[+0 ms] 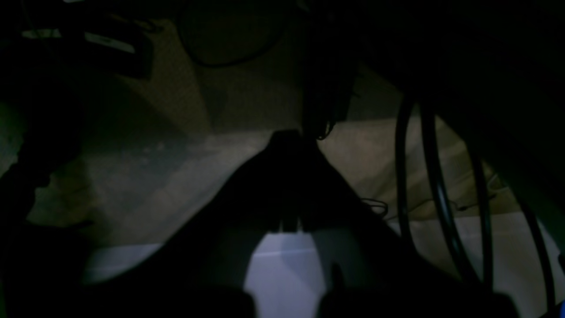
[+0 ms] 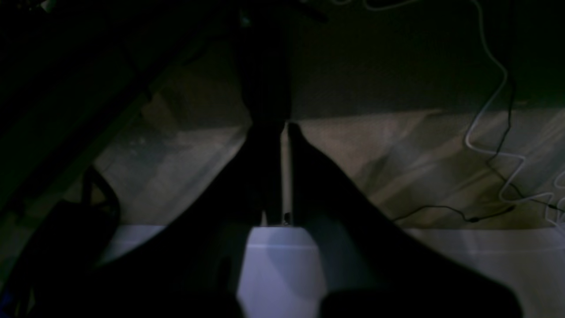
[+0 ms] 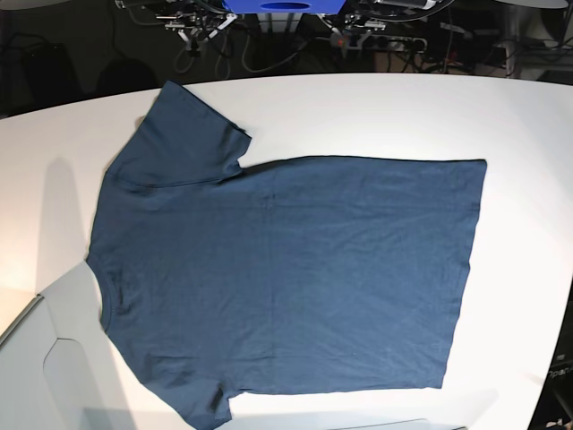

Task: Fold the T-shirt properly

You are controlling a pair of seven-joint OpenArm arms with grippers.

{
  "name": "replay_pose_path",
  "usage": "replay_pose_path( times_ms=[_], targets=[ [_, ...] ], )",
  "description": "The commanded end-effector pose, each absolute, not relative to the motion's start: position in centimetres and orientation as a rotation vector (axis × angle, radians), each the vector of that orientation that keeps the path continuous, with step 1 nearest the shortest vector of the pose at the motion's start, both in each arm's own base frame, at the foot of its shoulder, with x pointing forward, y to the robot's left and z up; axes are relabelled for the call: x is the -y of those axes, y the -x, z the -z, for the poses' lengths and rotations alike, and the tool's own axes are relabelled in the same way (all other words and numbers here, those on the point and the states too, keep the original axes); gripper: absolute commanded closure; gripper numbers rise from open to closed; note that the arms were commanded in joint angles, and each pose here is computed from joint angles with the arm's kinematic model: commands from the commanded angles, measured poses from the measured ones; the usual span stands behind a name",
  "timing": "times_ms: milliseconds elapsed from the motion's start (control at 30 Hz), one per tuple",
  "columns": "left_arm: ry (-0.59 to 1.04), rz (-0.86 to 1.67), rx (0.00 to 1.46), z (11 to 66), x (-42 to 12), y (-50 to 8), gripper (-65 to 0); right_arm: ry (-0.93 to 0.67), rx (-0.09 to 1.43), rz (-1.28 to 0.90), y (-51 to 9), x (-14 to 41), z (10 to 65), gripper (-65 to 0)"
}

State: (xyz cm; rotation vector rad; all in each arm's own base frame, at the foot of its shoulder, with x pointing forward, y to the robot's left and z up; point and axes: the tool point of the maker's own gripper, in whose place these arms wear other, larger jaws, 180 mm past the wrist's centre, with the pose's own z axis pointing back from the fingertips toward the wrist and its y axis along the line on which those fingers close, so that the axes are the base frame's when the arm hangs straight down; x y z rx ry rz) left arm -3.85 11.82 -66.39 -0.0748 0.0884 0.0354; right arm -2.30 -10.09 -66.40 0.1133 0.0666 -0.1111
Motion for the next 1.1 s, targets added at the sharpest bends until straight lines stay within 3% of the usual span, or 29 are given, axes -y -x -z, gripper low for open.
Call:
replay_pose_path(
  times_ms=[0, 1067],
  targets=[
    [0.059, -0.032, -0.087, 66.4, -12.6, 3.9, -0.2, -0.143, -0.078, 0.114, 2.7, 9.4, 66.3, 0.0],
    [0.038, -0.034, -0.144, 66.0, -13.9, 7.8, -0.2, -0.14, -0.079, 0.111, 2.8, 9.6, 66.3, 0.0]
  ],
)
